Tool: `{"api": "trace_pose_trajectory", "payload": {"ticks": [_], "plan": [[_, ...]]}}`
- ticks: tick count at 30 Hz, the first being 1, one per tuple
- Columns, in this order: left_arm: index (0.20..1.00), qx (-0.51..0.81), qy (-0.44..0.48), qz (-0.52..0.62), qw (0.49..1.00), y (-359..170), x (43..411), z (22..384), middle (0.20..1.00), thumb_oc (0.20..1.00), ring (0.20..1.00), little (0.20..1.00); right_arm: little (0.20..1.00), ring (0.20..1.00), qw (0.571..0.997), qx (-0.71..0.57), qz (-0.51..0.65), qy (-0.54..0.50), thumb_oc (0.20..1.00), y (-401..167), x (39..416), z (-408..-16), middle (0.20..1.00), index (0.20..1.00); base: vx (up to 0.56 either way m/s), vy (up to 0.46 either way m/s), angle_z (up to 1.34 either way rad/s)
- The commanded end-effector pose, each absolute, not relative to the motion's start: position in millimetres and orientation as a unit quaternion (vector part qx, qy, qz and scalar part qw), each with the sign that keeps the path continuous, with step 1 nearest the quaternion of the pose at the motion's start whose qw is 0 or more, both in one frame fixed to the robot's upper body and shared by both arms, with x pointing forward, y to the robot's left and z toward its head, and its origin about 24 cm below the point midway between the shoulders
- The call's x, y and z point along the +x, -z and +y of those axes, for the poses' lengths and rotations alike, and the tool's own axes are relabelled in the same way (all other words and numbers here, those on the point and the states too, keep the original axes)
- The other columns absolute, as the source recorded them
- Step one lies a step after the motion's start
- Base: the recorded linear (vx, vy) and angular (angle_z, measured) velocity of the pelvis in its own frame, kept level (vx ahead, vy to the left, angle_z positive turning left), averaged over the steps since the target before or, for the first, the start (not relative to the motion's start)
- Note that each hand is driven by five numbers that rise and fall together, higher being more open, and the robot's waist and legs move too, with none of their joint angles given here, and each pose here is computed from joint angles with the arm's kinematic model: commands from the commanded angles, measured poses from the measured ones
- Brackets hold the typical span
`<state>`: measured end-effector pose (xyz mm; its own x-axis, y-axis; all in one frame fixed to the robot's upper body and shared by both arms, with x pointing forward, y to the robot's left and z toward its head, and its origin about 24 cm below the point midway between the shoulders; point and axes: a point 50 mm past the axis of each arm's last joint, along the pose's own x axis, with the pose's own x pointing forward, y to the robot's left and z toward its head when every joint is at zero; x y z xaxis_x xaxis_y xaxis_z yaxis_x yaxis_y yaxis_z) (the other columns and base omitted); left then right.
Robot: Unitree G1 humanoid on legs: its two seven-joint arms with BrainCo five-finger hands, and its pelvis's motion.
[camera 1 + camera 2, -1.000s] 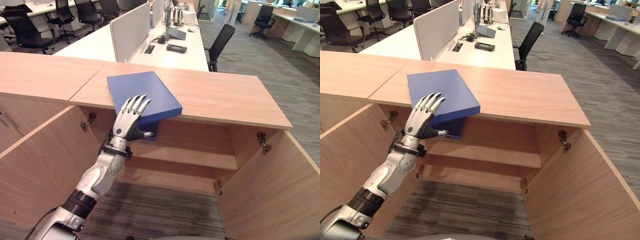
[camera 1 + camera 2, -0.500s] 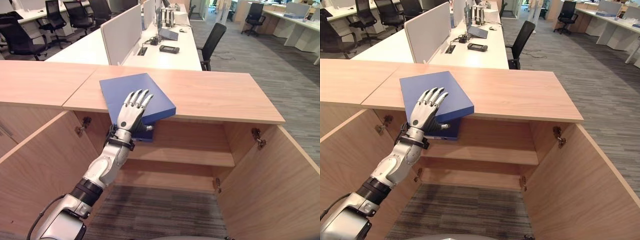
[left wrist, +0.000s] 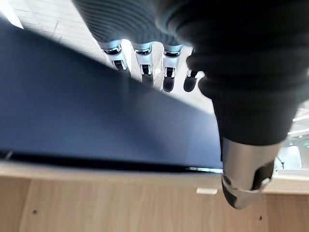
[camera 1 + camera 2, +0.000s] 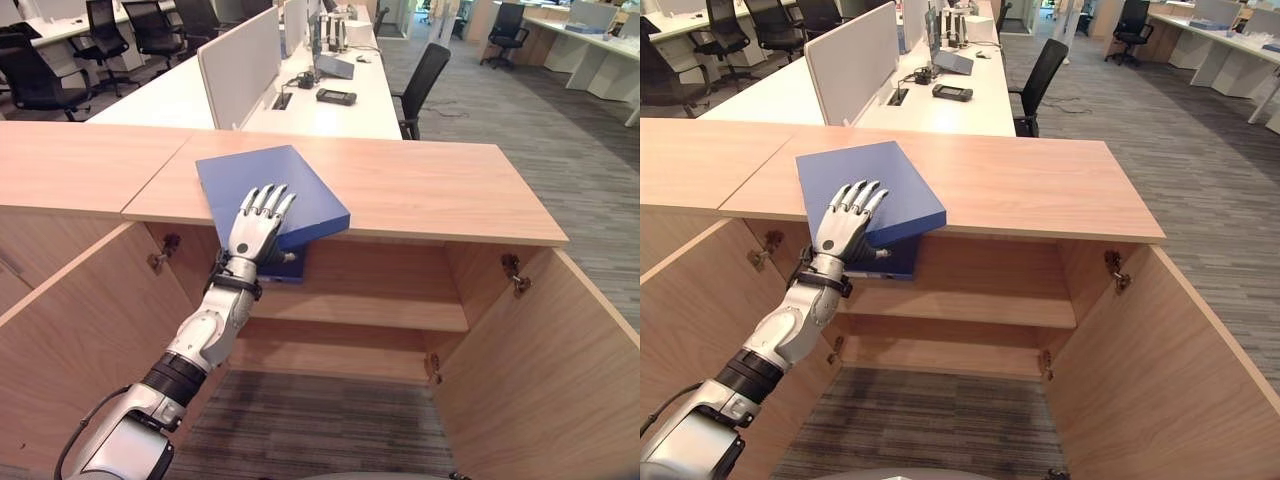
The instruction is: Put the empty folder in the office cabinet
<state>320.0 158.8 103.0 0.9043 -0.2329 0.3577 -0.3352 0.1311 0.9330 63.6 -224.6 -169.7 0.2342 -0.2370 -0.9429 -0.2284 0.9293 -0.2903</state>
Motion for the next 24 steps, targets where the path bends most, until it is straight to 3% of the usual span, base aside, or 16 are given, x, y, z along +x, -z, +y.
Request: {"api": "trace_pose_trajectory", "payload": {"ticks": [1, 14, 24], "plan": [[1.000, 0.674, -0.079, -0.272, 0.682, -149.0, 345.0, 151.4, 1.000, 1.000, 1.000, 1.000, 1.000, 1.000, 0.768, -0.223, 0.601, -0.011, 1.000, 164.9, 85.6, -231.2, 1.000, 1.000, 0.00, 0.000, 0.00], [1.000, 0.710, -0.071, -0.241, 0.658, -142.2, 356.0, 154.6, 1.000, 1.000, 1.000, 1.000, 1.000, 1.000, 0.765, -0.228, 0.603, -0.013, 1.000, 164.2, 86.1, -234.3, 1.000, 1.000, 0.00, 0.000, 0.00], [1.000, 0.753, -0.106, -0.218, 0.612, -150.4, 369.0, 168.5, 1.000, 1.000, 1.000, 1.000, 1.000, 1.000, 0.762, -0.235, 0.603, -0.019, 1.000, 164.1, 86.1, -234.9, 1.000, 1.000, 0.00, 0.000, -0.02]]}}
